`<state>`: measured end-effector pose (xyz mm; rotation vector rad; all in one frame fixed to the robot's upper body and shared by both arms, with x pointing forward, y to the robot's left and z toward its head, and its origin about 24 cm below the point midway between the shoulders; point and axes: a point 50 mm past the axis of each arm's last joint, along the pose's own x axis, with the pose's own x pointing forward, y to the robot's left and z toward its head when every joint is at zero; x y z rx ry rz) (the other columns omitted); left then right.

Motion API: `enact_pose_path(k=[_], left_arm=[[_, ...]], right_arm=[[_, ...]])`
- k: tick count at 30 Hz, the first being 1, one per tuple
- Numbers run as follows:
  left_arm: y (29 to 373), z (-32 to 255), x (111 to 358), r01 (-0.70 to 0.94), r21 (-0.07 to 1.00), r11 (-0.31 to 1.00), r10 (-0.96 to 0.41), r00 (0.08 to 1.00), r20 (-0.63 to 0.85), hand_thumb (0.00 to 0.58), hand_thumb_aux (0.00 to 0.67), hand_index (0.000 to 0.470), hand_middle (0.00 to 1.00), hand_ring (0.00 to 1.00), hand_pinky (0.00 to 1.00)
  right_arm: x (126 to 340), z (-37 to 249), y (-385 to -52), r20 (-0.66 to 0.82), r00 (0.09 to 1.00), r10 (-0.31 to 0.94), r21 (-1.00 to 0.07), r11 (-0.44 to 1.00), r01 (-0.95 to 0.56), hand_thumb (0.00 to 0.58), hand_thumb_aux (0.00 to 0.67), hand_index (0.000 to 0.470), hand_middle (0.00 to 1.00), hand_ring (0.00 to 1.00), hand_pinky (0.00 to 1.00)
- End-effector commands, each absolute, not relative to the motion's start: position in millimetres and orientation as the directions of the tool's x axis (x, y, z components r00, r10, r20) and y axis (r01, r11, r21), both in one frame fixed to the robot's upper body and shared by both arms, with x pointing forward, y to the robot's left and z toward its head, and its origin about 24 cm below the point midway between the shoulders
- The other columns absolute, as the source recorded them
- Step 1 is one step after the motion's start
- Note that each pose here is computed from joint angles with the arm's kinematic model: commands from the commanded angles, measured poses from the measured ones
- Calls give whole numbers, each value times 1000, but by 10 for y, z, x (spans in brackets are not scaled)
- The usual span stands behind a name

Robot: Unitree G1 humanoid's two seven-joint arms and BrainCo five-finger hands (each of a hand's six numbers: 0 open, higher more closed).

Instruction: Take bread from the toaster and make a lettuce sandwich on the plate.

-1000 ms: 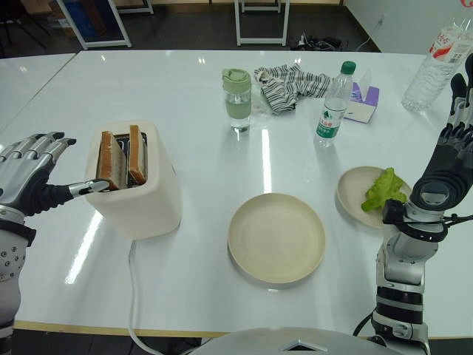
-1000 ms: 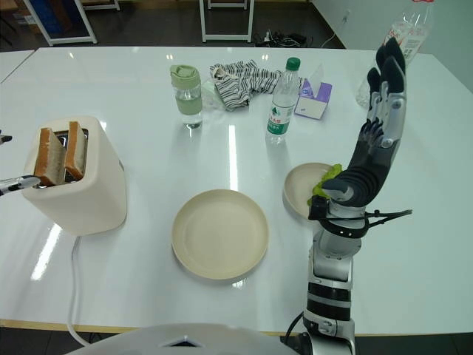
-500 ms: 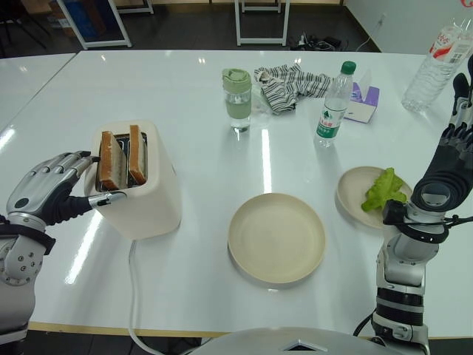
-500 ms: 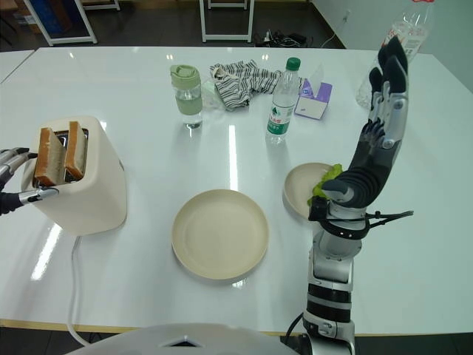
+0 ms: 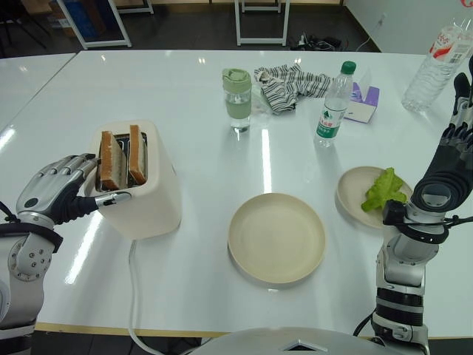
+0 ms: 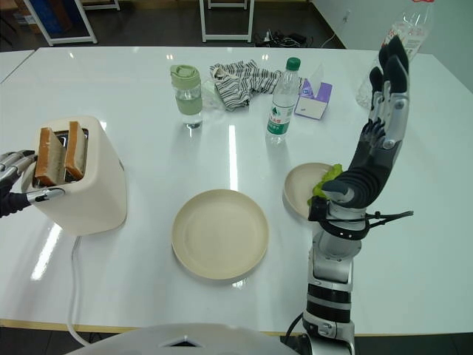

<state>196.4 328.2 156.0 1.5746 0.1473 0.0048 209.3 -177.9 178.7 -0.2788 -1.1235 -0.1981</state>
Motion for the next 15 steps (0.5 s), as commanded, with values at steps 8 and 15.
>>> enact_pose_path(k=[8,15], left_arm=[[3330,1505,2044,81,994,67,133,987,-89,580,670,470,0,0,0],[3354,1477,2107,73,988,133,134,987,-91,580,670,470,0,0,0]], right_arm=[[2097,1767,-1774,902,432,-13,-129,945,299,0,0,0,0,0,0],[2083,1764,-1787,903,430,-17,-129,942,309,0,0,0,0,0,0]])
